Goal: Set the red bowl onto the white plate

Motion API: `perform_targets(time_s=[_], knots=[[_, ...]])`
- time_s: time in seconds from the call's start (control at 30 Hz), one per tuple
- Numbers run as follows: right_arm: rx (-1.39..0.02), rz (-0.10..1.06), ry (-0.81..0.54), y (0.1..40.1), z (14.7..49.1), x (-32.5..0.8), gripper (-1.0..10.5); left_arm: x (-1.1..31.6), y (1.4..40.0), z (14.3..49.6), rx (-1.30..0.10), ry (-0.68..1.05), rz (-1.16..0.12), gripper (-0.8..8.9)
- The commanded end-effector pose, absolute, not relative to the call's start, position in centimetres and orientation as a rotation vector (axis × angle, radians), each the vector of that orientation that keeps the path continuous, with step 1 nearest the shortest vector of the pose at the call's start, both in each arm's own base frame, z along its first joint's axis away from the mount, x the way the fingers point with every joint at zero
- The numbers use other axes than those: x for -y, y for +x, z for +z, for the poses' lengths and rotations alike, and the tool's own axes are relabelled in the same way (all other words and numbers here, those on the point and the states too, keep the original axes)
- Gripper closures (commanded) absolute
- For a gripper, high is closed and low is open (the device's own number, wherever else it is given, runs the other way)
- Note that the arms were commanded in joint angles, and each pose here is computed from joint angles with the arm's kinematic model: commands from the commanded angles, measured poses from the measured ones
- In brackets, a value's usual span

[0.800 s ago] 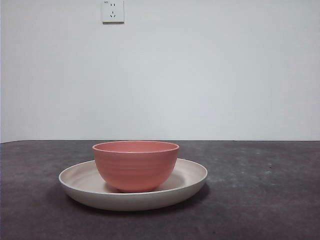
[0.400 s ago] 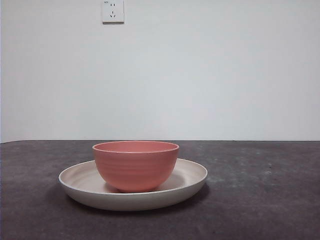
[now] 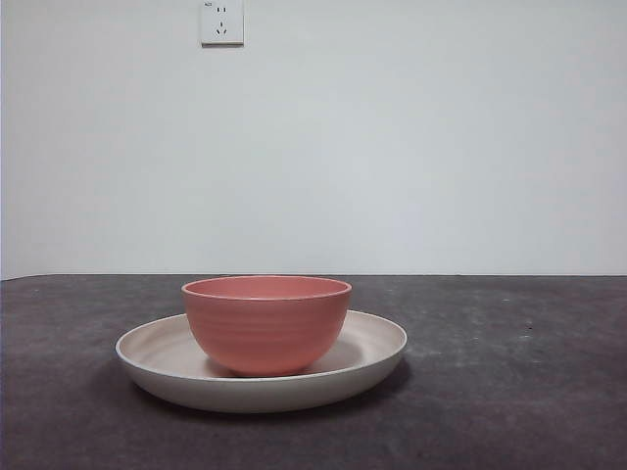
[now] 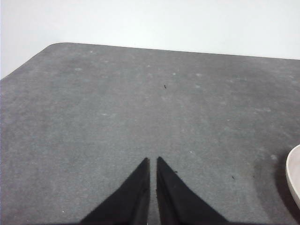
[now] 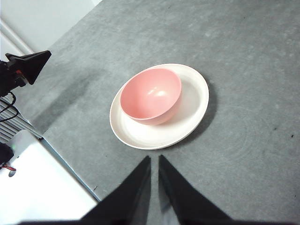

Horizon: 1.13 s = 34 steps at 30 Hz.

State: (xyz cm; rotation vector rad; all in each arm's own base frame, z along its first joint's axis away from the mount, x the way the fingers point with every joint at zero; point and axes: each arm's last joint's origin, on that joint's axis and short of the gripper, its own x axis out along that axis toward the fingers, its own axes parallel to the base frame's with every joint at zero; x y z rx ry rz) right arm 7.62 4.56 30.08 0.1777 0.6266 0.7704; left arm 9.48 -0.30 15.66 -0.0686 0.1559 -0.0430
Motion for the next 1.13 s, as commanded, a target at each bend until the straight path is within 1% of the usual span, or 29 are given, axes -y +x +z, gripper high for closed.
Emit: perform_targets(time_s=[0.03,0.4,0.5,0.6,0.73,0.87,0.9,1.0,1.07,1.1,1.13], knots=[[-0.613,0.777,0.178,7.6,30.3,-4.6,9.2,0.3,9.6,14.9,-0.181,-0.061,-0.043,7.89],[-0.611,0.778,0.178,7.6,30.4,-4.6,9.2,0.3,9.6,14.9,-0.181,-0.061,-0.043,7.89],[-0.599,0.763,0.183,7.5,30.4,-4.4,9.2,0.3,9.6,14.9,-0.181,-0.061,-0.043,7.89],[-0.553,0.724,0.190,7.0,30.4,-3.8,9.2,0.3,9.6,14.9,-0.181,-0.061,-0.043,7.89],[-0.454,0.616,0.188,6.1,30.0,-2.6,9.2,0.3,9.6,14.9,-0.181,-0.061,-0.043,7.89],[-0.228,0.492,0.096,6.5,28.5,-1.6,9.2,0.3,9.6,14.9,-0.181,-0.061,-0.043,7.89],[-0.167,0.459,0.076,6.7,27.8,-1.4,9.2,0.3,9.6,14.9,-0.181,-0.061,-0.043,7.89],[-0.042,0.360,0.052,7.4,25.2,-0.8,9.2,0.3,9.6,14.9,-0.181,-0.061,-0.043,7.89],[-0.004,0.256,0.044,7.8,23.4,-0.3,9.2,0.3,9.6,14.9,-0.181,-0.061,-0.043,7.89],[0.005,0.187,0.043,8.1,22.3,0.0,9.2,0.3,9.6,14.9,-0.181,-0.061,-0.043,7.89],[0.002,0.145,0.047,8.3,21.5,0.2,9.2,0.3,9.6,14.9,-0.181,-0.061,-0.043,7.89]])
